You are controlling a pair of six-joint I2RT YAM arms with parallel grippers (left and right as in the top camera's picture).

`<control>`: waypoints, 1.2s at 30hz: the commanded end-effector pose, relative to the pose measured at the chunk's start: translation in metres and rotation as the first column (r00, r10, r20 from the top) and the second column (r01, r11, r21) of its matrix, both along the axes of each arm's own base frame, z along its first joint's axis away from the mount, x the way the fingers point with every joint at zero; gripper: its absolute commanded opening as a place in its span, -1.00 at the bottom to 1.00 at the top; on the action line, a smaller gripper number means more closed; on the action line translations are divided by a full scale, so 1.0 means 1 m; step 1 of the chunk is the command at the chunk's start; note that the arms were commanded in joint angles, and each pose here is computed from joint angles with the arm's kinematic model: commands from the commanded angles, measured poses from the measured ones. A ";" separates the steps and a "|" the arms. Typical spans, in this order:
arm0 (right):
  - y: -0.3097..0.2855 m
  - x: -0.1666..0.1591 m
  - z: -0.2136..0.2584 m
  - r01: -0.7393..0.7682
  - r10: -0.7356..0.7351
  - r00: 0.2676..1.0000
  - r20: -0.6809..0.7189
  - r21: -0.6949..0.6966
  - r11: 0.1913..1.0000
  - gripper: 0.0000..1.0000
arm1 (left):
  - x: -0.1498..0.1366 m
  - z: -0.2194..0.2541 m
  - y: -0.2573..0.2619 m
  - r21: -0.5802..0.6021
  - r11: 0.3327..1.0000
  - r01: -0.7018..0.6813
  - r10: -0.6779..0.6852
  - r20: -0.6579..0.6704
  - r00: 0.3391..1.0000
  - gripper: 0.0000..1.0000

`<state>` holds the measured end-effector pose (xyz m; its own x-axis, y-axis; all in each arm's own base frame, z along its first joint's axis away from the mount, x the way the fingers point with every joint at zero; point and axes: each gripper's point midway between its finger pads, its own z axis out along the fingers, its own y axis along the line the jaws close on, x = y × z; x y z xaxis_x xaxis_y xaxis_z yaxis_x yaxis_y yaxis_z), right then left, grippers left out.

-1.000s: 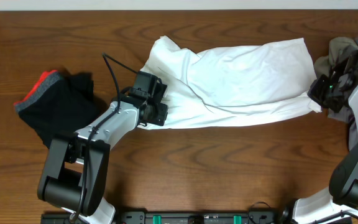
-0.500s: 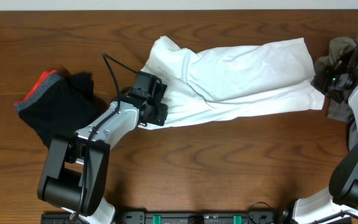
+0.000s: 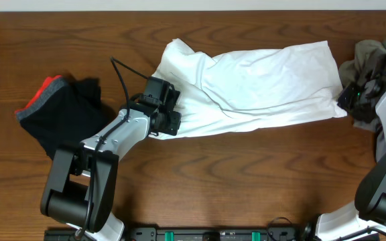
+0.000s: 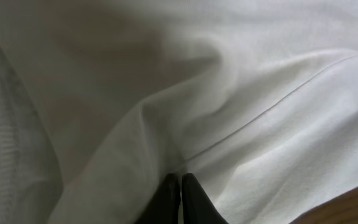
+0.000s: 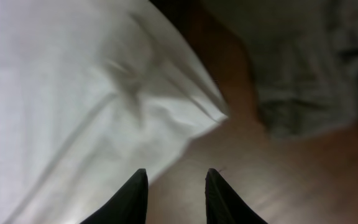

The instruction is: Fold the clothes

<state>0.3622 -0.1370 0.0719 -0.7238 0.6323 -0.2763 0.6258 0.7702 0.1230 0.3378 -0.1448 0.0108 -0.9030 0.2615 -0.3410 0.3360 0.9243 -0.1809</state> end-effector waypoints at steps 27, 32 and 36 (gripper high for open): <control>-0.016 0.006 -0.057 -0.061 0.083 0.987 0.137 -0.153 0.986 -0.02 | -0.008 -0.008 0.006 0.025 1.000 -0.008 0.009 -0.039 0.999 -0.86; -0.014 0.002 -0.061 -0.062 0.083 0.988 0.133 -0.152 0.986 -0.10 | -0.010 -0.009 0.007 0.028 1.000 -0.008 0.010 -0.048 0.999 -0.86; -0.013 -0.001 -0.065 -0.077 0.098 0.987 0.130 -0.159 0.984 -0.10 | -0.014 -0.010 0.008 0.033 0.999 -0.008 0.010 -0.064 0.998 -0.86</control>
